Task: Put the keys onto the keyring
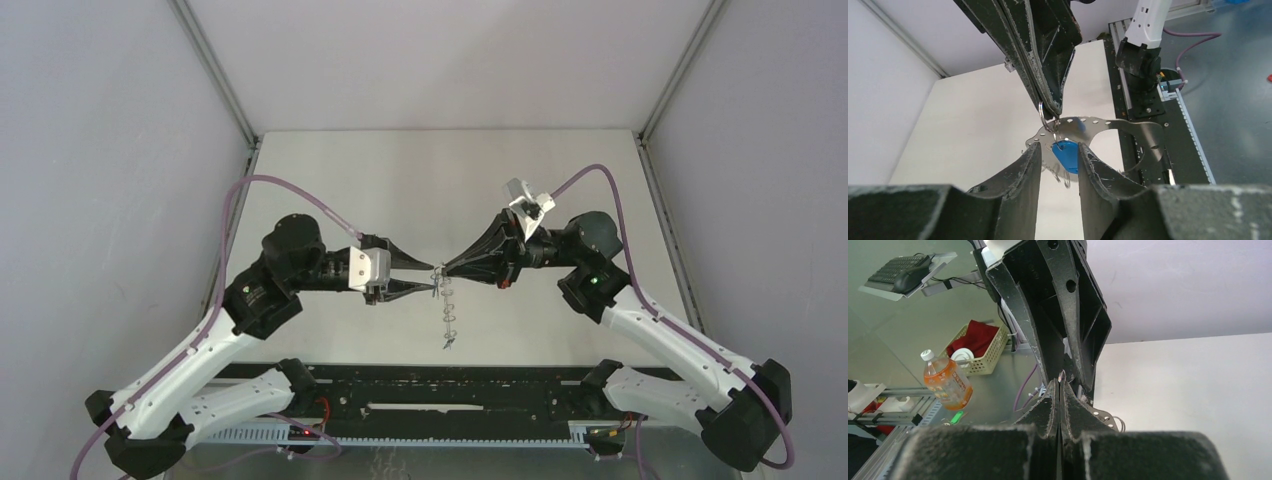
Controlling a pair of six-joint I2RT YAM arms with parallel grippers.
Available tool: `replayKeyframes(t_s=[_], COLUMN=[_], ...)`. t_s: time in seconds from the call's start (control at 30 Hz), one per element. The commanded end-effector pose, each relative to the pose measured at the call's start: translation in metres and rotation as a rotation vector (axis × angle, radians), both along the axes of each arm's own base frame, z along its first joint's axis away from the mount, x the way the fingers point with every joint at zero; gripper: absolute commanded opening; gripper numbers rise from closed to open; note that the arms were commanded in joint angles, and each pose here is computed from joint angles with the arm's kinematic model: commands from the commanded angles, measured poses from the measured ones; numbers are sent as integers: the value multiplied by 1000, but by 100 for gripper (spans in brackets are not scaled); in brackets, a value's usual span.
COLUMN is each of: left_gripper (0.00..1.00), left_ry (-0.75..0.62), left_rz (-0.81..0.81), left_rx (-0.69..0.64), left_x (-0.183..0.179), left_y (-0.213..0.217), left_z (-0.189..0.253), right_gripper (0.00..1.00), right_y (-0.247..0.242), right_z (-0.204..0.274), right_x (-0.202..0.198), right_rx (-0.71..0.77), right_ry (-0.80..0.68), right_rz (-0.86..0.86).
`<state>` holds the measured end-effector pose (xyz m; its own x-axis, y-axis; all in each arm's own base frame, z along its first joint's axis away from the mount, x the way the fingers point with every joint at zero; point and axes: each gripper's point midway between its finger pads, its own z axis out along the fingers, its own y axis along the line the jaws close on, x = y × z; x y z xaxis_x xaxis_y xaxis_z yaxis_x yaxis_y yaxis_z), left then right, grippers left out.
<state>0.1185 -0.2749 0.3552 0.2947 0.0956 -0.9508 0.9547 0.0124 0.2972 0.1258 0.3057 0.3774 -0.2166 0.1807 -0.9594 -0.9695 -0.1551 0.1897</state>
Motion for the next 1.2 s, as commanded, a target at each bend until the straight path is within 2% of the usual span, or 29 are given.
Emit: replayKeyframes(t_s=[0.0,0.27,0.67,0.7,0.8,0.87,0.93,1.17], left_gripper=[37,34,1,0,0,0,0,0], left_ry=[4,1,-46,-46,-34,-30,-11,-1], left_rz=[-50,-59,-36,-30,-8,-8,-4,10], left_rx=[-56,-63,-5,-6,8,37,61,80], left_x=[-11,-10,-4,-3,1,1,1,5], left_y=[0,-3,0,0,1,3,4,3], left_z=[24,23,4,5,6,3,1,0], right_gripper=[0,0,0,5,28,36,41,41], right_y=[1,7,6,6,6,0,-5,-9], right_z=[15,14,17,16,11,-1,-2,-21], right_x=[-6,-8,-12,-12,-5,2,8,16], right_rx=[36,18,3,-9,-86,-185,-257,-507], right_ry=[-58,-68,-76,-75,-74,-68,-104,-175], right_rz=[18,30,48,50,12,-41,-88,-100])
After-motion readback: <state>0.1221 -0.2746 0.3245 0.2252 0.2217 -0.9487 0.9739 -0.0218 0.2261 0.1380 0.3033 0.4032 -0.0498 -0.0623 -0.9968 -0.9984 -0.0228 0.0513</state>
